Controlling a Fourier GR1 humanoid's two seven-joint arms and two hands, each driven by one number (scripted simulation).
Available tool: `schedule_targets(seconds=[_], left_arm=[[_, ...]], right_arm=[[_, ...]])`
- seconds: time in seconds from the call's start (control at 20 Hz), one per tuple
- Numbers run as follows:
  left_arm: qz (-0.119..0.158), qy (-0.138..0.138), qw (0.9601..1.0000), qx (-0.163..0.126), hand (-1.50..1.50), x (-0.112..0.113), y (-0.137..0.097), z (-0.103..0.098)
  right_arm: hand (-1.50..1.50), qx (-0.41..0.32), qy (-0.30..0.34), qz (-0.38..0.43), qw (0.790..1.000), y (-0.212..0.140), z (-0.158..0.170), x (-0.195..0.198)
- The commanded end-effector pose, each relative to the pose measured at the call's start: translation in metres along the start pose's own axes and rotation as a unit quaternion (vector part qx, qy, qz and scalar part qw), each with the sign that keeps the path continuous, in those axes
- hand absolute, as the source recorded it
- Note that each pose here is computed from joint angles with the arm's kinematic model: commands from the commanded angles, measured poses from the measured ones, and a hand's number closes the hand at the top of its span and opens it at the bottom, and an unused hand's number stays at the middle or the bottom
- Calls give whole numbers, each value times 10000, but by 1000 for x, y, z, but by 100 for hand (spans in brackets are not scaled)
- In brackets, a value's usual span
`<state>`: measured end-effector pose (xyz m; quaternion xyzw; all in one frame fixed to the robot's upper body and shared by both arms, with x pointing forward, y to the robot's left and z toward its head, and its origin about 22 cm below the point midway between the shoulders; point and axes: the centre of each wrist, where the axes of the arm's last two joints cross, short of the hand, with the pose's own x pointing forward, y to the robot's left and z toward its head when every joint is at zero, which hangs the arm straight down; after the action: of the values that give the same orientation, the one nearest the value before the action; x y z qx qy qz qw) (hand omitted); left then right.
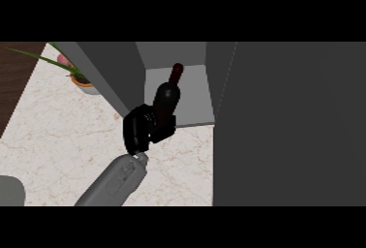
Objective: Pick up the wine, place it into the cabinet and close the cabinet
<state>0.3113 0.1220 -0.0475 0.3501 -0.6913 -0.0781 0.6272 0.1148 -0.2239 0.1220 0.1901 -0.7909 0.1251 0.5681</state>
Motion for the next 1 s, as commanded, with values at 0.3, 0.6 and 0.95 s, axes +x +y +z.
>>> schedule_targets(seconds=[0.3, 0.6, 0.95], left_arm=[[-252, -187, 9983, -500, 150, 89, -30, -66], [-724, 191, 9962, -448, 150, 95, -34, -86], [-1128, -62, 9935, -148, -150, 94, -33, -98]], right_arm=[[-150, 56, -235, -207, 9995, -1, 4, 9], [-150, 62, -189, -94, 9998, -8, 11, 10], [-150, 147, -230, -101, 9996, -5, 7, 15]])
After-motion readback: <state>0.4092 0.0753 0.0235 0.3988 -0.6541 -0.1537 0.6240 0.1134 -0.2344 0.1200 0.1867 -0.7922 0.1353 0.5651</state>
